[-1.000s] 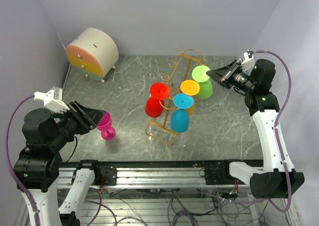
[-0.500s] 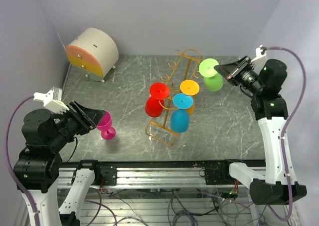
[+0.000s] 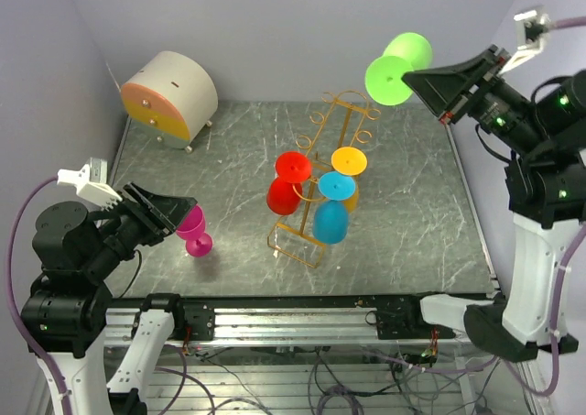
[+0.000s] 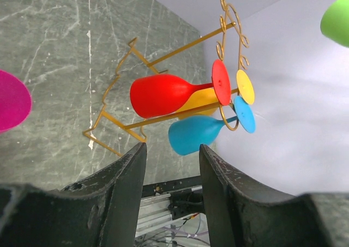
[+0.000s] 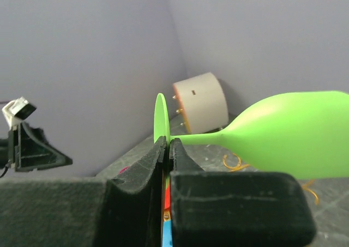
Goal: Take the wine glass off the wine glass rack
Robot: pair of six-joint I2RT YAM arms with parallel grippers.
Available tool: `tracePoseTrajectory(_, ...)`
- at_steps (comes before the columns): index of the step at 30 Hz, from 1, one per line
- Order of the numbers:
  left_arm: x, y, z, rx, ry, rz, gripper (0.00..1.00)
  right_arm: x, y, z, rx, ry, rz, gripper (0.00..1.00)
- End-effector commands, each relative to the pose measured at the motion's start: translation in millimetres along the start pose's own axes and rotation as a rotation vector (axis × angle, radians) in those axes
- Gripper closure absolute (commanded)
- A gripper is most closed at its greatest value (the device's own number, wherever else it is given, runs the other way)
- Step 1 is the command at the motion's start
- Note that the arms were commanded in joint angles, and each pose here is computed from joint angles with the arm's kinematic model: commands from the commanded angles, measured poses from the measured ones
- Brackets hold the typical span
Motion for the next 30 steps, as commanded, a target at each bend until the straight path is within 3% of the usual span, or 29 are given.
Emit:
tracePoseTrajectory(1, -6.3, -17.9, -5.7, 0.076, -0.008, -0.007, 0.46, 24.0, 1.7, 27.2, -0.061, 0.148, -0.069, 1.00)
tracePoseTrajectory(8, -5.8, -19.5, -3.9, 0.076, 0.013, -0.041, 0.47, 63.3, 36.2, 81.0, -0.090, 0.227, -0.197, 1.00)
tracePoseTrajectory(14, -8.0, -22.0, -4.3, 0.066, 0.017, -0.094, 0.45, 96.3, 86.0, 105.1, -0.039, 0.195, -0.390, 1.00)
tracePoseTrajectory(20, -14.1, -30.5, -11.2, 0.074, -0.022, -0.206, 0.44, 108.9, 123.1, 99.2, -0.109, 0.101, -0.496, 1.00)
tracePoseTrajectory(26, -12.6, -39.8, -9.4, 0.159, -0.028, -0.421, 0.43, 161.4, 161.4, 87.1, -0.210, 0.132, -0.699, 1.00)
tracePoseTrajectory(30, -15.9, -45.9, -10.5, 0.191, -0.028, -0.466, 0.43, 196.7, 185.8, 69.2, -0.237, 0.123, -0.830, 1.00)
Point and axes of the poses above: each gripper's point midway between its finger pads, its own z axis out along the fingers, its own y axis along the line the jaws close on, x = y × z, the point moved 3 cm from there along -z, back along the fingers, and after that the axes turned 8 degrees about z, right-handed, at the moved point
